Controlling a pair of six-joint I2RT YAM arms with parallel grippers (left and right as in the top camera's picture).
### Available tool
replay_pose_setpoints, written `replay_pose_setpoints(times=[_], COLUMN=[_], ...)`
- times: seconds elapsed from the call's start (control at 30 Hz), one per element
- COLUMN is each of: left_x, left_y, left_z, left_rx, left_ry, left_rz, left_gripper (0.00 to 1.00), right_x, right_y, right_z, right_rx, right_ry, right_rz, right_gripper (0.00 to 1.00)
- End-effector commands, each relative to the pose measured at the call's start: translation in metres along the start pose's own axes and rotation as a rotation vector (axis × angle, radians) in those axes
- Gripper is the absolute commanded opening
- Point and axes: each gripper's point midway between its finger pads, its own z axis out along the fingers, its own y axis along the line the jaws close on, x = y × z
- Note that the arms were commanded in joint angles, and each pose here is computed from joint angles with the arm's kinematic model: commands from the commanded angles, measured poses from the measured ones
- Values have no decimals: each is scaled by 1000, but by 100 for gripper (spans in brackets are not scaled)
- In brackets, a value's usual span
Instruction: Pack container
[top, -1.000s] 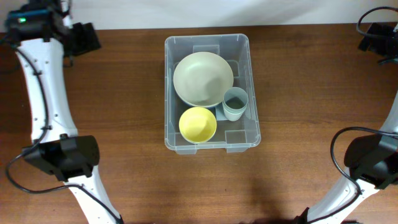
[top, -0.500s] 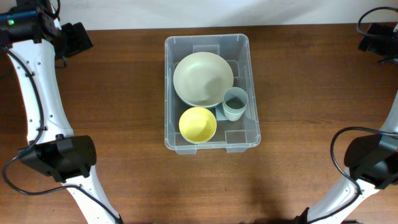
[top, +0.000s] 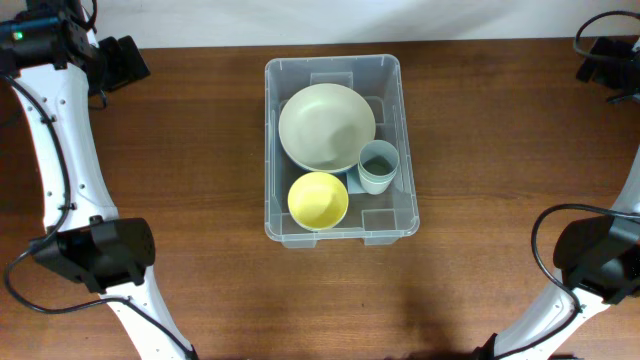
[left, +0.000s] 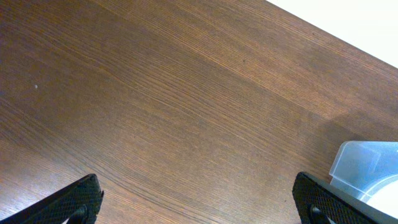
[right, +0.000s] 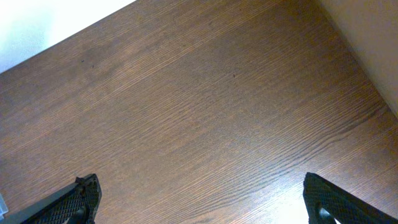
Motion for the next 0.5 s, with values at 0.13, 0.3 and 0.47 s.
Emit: replay_pose_setpoints(times=[0.13, 0.3, 0.47], left_x=[-5, -5, -5], left_y=[-1, -1, -1], left_z=[-7, -7, -7], left_rx=[15, 15, 15], left_ry=[-21, -21, -21], left_rz=[-18, -18, -18], left_gripper=[99, 100, 100], right_x=[-6, -4, -9], right_y=[-2, -2, -6], right_z=[-8, -3, -7], right_rx=[6, 7, 51], right_ry=[-26, -13, -41], right_rz=[13, 13, 9], right_gripper=[99, 99, 99])
